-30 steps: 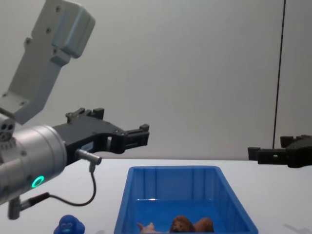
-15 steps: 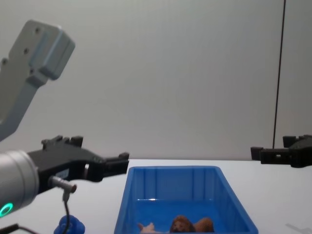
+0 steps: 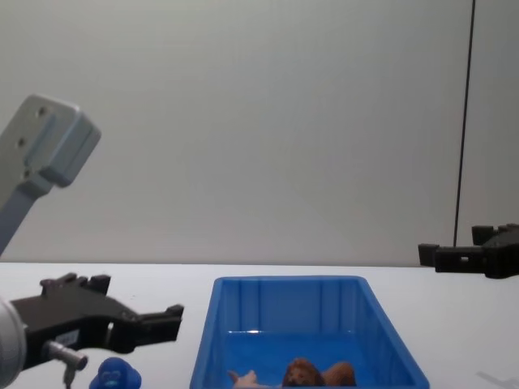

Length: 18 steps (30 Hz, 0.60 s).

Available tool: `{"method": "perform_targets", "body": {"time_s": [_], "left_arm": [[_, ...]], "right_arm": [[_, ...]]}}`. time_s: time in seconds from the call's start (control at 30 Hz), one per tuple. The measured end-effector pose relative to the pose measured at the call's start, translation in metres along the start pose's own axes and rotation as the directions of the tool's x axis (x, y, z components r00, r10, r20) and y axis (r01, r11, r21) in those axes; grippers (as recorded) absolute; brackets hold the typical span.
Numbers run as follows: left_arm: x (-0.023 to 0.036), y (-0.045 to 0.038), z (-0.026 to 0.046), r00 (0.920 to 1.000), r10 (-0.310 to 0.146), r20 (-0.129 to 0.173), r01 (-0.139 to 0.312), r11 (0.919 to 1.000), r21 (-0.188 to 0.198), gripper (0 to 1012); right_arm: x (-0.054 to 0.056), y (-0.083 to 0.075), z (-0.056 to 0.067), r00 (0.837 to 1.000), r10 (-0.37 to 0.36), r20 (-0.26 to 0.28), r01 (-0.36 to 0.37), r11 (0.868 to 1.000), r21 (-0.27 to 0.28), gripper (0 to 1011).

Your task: Pick up the two dolls from the table and place them into the box.

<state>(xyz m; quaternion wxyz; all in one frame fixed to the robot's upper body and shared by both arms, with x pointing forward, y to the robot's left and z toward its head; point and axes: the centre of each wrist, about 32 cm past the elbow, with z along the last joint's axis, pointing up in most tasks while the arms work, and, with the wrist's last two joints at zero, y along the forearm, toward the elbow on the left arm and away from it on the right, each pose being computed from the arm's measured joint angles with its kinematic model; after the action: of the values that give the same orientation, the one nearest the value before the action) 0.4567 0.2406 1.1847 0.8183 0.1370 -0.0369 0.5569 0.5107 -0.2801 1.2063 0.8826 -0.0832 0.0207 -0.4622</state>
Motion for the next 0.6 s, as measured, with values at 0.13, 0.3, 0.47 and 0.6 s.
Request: {"method": "perform_targets", "body": {"time_s": [0.13,0.3,0.47,0.6], "left_arm": [[0.0079,-0.0004,-0.0072,1.0000,-0.006,0.005,0.006,0.9996,0.029,1001],[0.0165,-0.0030,-0.0148,0.9998,-0.021,0.005,0.021,0.9981,0.057,1001],[0.0234,-0.0065,-0.0205,0.9994,-0.036,0.001,0.036,0.9963,0.078,1001],[0.0292,-0.0110,-0.0253,0.9984,-0.057,-0.006,0.057,0.9940,0.093,1001]], "right_arm": [[0.000,0.000,0.000,1.000,0.000,0.000,0.000,1.000,0.000,1001],[0.000,0.000,0.000,1.000,0.000,0.000,0.000,1.000,0.000,1001],[0.000,0.000,0.000,1.000,0.000,0.000,0.000,1.000,0.000,1001],[0.000,0.000,0.000,1.000,0.000,0.000,0.000,1.000,-0.001,1001]]}}
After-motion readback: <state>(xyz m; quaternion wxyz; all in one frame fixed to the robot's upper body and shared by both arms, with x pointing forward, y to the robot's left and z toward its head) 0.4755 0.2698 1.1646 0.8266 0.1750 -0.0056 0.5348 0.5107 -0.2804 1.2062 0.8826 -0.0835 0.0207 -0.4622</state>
